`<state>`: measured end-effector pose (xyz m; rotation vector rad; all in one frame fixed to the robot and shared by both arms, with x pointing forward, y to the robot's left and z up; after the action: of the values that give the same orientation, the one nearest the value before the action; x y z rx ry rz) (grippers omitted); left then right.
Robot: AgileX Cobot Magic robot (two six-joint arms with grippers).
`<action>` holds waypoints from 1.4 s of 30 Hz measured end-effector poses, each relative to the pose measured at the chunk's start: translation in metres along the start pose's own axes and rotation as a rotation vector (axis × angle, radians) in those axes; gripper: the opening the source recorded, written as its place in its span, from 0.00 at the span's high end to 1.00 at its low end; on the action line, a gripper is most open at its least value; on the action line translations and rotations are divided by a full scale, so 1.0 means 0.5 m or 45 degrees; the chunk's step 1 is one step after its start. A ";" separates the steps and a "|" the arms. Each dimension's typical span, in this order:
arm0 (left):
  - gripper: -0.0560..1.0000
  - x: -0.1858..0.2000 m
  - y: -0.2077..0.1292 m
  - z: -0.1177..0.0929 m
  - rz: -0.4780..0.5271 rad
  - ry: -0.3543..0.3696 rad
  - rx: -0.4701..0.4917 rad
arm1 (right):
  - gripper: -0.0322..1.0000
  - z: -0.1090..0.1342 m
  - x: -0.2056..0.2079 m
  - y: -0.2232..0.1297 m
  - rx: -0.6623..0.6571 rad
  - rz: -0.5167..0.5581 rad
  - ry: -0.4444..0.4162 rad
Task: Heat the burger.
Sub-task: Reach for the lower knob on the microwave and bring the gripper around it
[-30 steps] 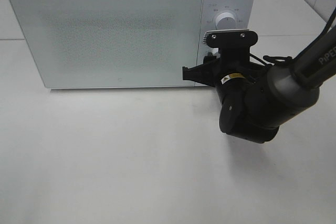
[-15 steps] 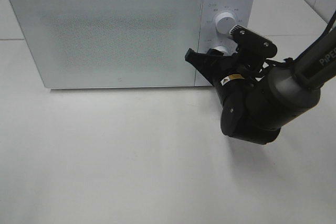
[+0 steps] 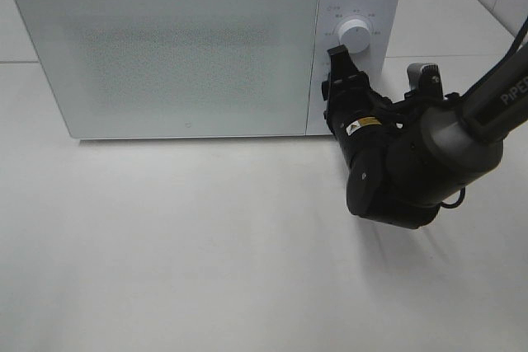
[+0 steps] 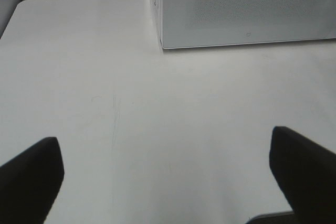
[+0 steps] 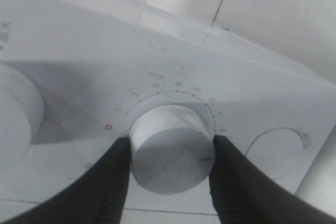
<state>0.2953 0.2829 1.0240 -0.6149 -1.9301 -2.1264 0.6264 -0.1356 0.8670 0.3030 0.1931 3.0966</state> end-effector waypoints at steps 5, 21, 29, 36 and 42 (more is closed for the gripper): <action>0.01 0.000 0.000 0.000 0.000 0.000 0.000 | 0.55 0.001 0.001 0.002 -0.346 -0.012 0.006; 0.01 0.000 0.000 0.000 0.000 0.000 0.000 | 0.55 0.002 0.002 0.003 -0.622 -0.018 0.014; 0.01 0.000 0.000 0.000 0.000 0.000 0.000 | 0.55 0.003 0.002 0.002 -0.610 -0.019 0.014; 0.01 0.000 0.000 0.000 0.000 0.000 0.000 | 0.55 0.002 0.002 0.004 -0.594 -0.028 0.013; 0.01 0.000 0.000 0.000 0.000 0.000 0.000 | 0.55 0.002 0.002 0.006 -0.551 -0.039 0.012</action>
<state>0.2953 0.2829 1.0240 -0.6149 -1.9301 -2.1264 0.6256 -0.1383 0.8683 0.2651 -0.4612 3.0000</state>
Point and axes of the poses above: a point on each arm's last joint axis where the gripper is mounted, x pointing back along that axis away from the gripper, z along the wrist's bending axis when the last joint is at zero, y = z × x, the point moved 7 cm from there along -x, pointing out along that axis toward the gripper, and after that the axes turned 6 degrees about -x, right-handed, at the moved point
